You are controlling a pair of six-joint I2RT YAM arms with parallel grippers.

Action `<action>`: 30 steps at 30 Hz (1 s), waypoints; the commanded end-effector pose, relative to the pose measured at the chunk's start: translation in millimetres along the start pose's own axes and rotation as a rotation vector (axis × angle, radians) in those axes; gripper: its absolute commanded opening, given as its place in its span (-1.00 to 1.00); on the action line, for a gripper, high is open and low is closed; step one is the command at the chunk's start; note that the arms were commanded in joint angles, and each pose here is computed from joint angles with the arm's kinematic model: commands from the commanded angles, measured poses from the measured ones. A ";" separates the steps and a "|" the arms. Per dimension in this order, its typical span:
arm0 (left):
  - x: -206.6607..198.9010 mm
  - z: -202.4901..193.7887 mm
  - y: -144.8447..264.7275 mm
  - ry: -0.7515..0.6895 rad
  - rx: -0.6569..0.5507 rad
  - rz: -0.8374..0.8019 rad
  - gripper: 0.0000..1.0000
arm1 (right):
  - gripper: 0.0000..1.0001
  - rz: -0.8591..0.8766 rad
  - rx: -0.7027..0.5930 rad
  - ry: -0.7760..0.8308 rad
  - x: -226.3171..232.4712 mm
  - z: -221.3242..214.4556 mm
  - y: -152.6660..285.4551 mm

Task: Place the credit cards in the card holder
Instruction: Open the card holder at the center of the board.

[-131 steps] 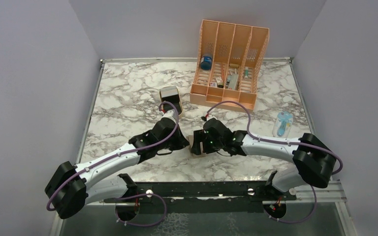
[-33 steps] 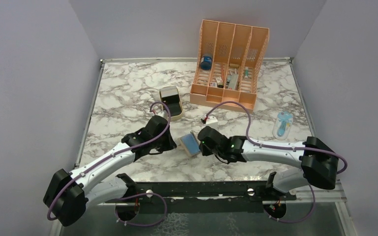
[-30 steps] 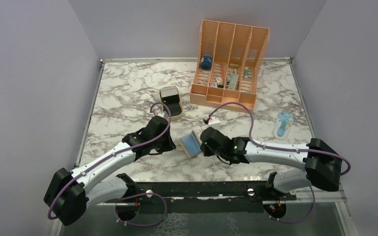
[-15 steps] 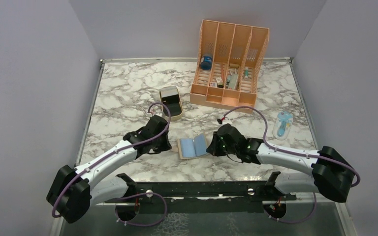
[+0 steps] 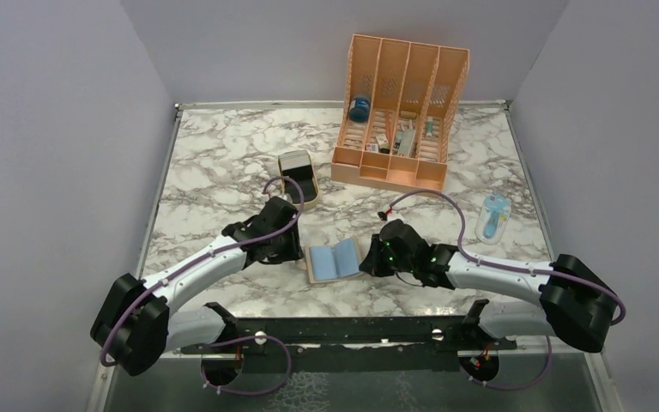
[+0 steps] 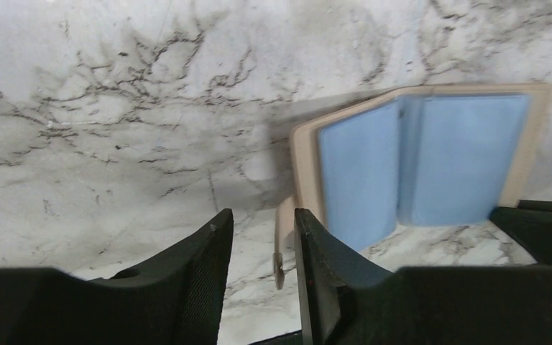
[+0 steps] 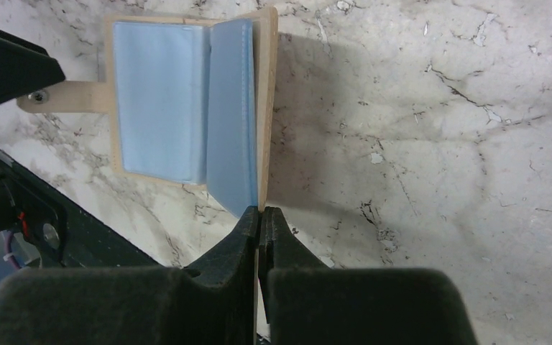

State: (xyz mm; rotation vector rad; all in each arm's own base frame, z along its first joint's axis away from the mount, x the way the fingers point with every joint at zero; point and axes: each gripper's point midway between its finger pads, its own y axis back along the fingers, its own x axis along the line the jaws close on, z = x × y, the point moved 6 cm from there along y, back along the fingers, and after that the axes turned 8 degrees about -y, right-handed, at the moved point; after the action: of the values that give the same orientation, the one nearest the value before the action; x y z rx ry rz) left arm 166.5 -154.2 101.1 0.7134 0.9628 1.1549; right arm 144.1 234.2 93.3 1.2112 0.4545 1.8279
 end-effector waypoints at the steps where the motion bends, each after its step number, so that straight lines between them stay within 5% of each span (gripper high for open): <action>1: -27.5 28.1 21.0 0.017 -0.071 -0.136 -0.18 | -0.98 0.014 0.018 -0.012 -0.6 -4.4 -3.1; 10: -62.3 43.2 37.8 0.046 -0.138 -0.398 0.04 | -0.98 0.018 0.009 -0.028 1.9 -2.2 -0.7; 16: -63.5 25.9 6.4 0.047 -0.090 -0.477 -0.05 | -0.98 -0.017 0.011 -0.042 -5.0 -5.2 -3.7; 24: -52.4 15.1 -23.0 0.015 -0.040 -0.398 -0.18 | -0.39 -0.118 0.007 -0.013 3.2 12.2 17.4; 30: -60.0 17.7 -23.9 0.024 -0.053 -0.459 -0.18 | -0.26 0.069 -0.002 -0.002 48.5 31.6 40.6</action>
State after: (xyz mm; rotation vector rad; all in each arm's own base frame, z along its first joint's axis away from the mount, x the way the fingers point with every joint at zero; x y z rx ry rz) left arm 181.5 -209.1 97.1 0.4720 1.0627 0.8470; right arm 147.5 236.3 130.2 1.2154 0.4709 1.7807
